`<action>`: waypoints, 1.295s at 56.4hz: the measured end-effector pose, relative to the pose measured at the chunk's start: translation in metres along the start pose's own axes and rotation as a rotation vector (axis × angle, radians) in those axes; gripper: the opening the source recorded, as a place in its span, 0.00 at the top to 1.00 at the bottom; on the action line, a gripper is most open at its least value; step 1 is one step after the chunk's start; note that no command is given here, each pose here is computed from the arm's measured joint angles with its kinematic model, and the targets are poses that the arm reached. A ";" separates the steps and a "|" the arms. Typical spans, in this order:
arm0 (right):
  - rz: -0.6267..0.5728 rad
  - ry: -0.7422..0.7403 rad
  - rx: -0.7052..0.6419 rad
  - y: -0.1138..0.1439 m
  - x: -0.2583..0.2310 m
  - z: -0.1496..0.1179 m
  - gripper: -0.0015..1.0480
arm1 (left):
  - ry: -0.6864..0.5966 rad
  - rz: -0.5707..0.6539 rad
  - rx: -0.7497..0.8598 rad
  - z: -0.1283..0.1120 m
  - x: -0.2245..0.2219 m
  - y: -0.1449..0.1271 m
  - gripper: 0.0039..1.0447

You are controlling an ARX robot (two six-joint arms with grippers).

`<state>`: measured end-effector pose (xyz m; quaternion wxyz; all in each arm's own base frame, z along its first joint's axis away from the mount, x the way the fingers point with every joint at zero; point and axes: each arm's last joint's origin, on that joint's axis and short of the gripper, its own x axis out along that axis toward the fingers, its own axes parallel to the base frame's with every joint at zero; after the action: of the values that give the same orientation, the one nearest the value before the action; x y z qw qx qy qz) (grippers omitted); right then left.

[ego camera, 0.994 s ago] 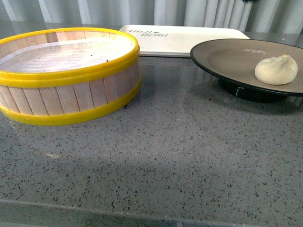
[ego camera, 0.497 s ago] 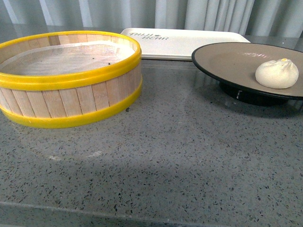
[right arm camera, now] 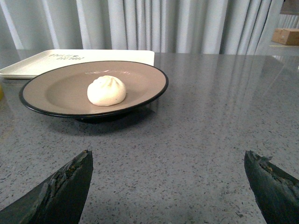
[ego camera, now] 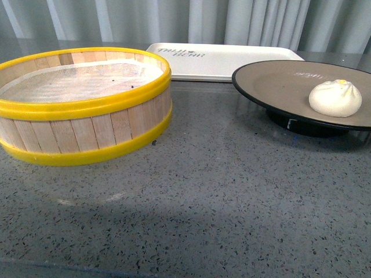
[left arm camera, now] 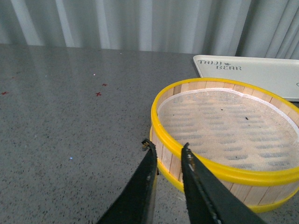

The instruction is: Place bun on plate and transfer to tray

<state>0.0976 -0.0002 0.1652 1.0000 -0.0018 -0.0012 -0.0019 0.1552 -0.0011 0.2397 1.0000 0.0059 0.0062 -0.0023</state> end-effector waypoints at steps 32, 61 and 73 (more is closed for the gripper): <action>0.003 0.000 0.000 0.000 0.000 0.000 0.08 | -0.014 0.003 -0.011 -0.050 -0.030 0.000 0.97; 0.003 0.000 0.000 0.000 0.000 0.000 0.08 | -0.017 0.003 -0.013 -0.067 -0.042 0.000 0.97; 0.003 0.000 0.000 0.000 0.000 0.000 0.08 | -0.043 0.003 -0.014 -0.065 -0.045 0.000 0.97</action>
<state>0.0976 -0.0001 0.1652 1.0000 -0.0018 -0.0012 -0.0004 0.1091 -0.0002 0.1755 0.9999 -0.0011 -0.0154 -0.0010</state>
